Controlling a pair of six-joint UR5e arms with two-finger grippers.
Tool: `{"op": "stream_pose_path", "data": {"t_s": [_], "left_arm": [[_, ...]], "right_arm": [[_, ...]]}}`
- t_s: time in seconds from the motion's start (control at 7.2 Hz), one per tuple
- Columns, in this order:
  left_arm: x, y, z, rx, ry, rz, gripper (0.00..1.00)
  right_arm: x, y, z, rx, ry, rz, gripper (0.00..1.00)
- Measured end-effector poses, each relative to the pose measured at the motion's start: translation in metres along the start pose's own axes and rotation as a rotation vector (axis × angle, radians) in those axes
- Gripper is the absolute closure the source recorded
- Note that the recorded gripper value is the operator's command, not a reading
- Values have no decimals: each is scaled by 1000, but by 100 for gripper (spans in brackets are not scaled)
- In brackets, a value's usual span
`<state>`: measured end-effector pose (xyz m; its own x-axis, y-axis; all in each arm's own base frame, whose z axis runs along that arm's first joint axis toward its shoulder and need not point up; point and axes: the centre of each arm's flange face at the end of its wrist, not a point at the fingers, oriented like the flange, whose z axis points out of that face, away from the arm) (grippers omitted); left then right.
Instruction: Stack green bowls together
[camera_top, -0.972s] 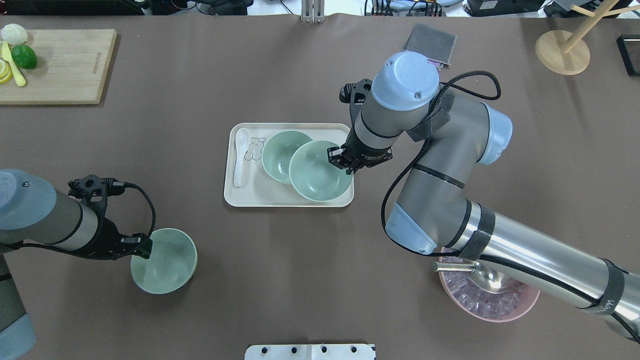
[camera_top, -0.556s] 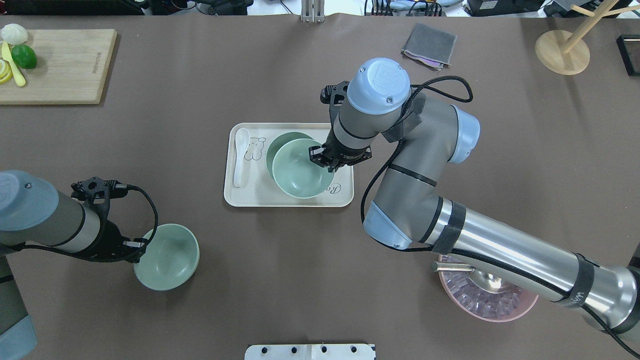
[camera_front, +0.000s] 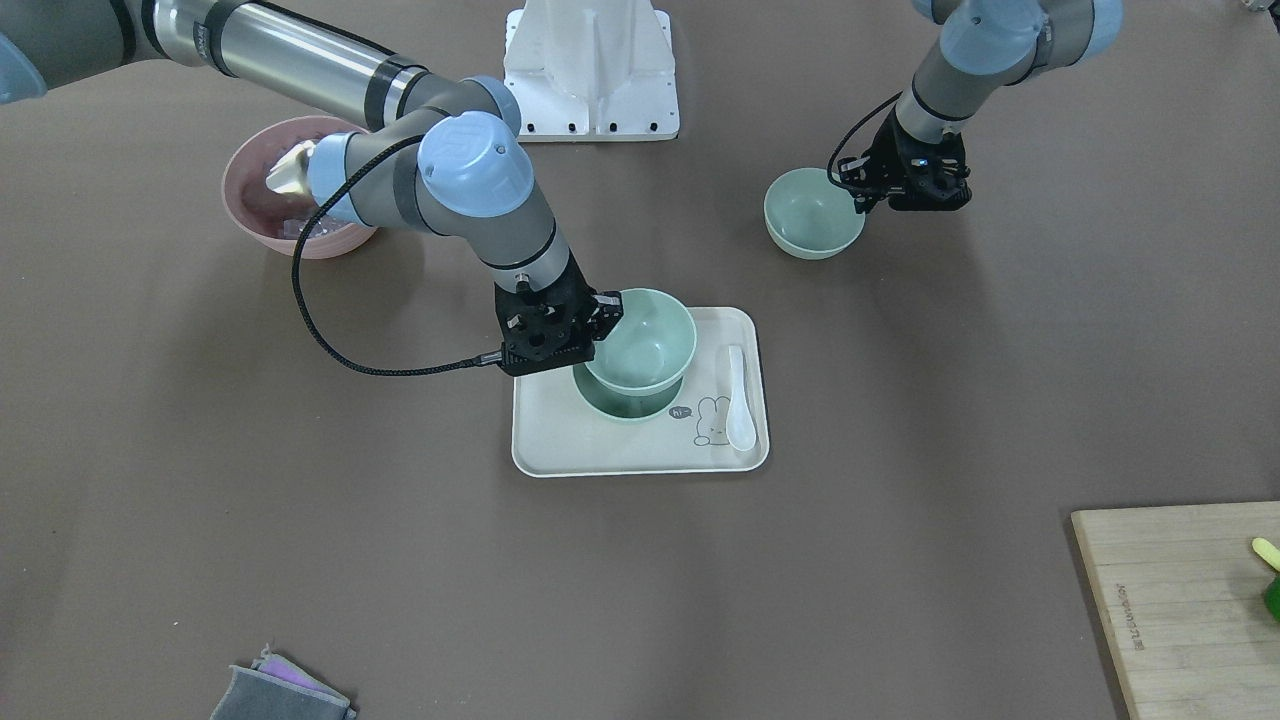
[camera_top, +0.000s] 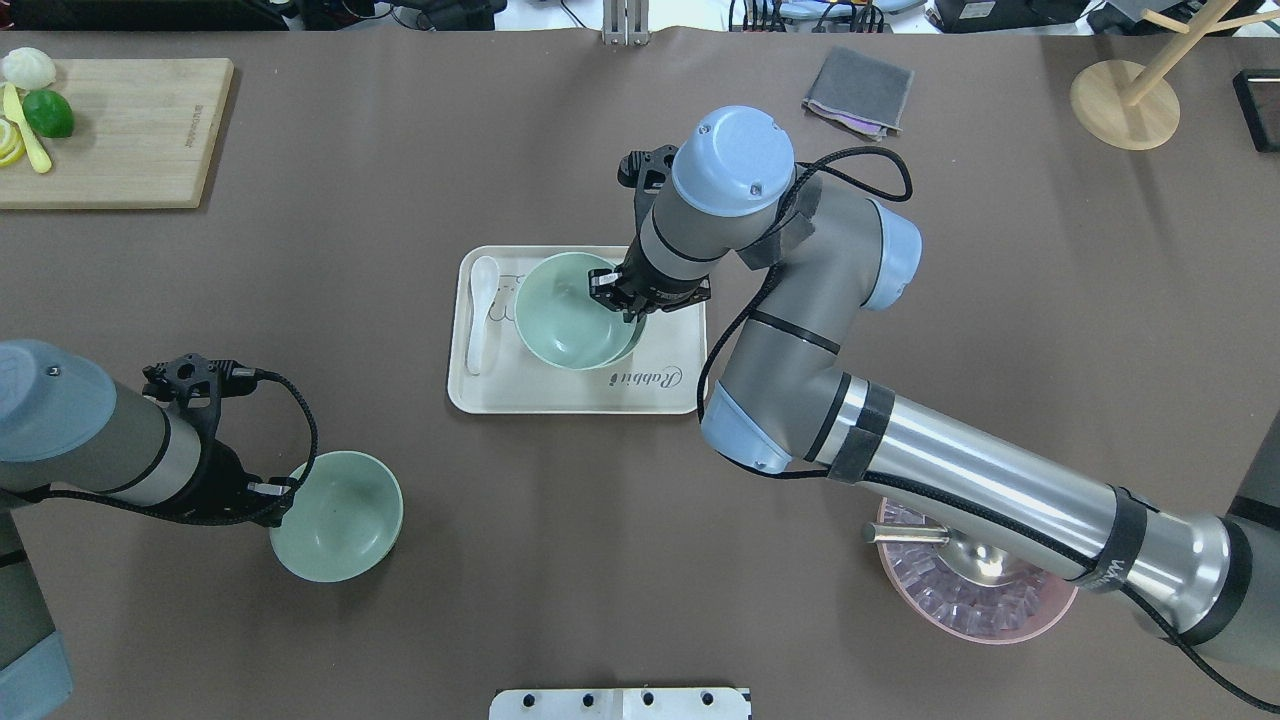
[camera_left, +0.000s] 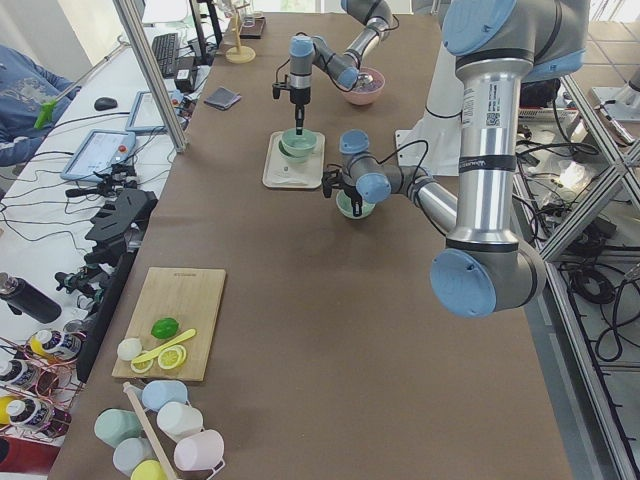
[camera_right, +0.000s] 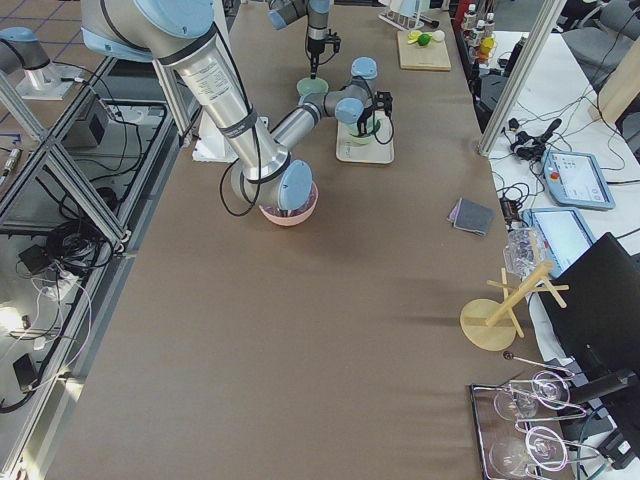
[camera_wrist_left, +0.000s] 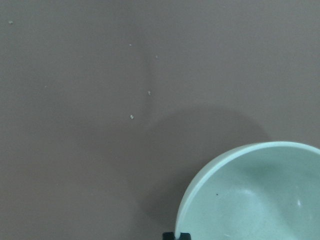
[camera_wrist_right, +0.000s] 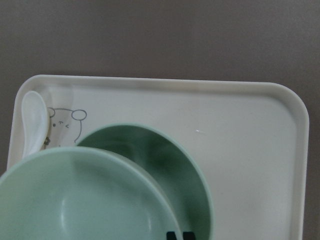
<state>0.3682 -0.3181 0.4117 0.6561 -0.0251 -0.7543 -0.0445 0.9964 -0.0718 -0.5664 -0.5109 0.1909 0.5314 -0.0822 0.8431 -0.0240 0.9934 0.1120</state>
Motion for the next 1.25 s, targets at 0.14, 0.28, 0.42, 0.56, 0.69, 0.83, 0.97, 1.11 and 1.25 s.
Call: {"op": "stream_pose_path", "data": {"t_s": [0.14,0.28,0.42,0.56,0.69,0.83,0.97,1.11,1.25], "left_arm": [[0,0,0,1,1,0,100],[0,0,-1,2,1,0,100],[0,0,-1,2,2,0,100],[1,0,-2,3,3,1,100],[4,0,-3,4,8,3,100],[13,-2,-7,0,27,-2,100],[24,-10,-19,-12,65,-23,100],[31,-29,-39,-15,110,-52,100],[42,-52,-62,-4,149,-76,100]], "right_arm": [[1,-5,4,3,10,7,77],[5,-10,5,10,19,14,1],[10,-19,0,20,24,25,0],[16,-28,-8,26,25,37,0],[23,-33,-15,24,22,45,0],[37,-35,-25,15,13,54,0],[62,-36,-50,1,-1,69,0],[93,-34,-78,-14,-10,80,0],[123,-33,-102,-25,-15,80,0]]}}
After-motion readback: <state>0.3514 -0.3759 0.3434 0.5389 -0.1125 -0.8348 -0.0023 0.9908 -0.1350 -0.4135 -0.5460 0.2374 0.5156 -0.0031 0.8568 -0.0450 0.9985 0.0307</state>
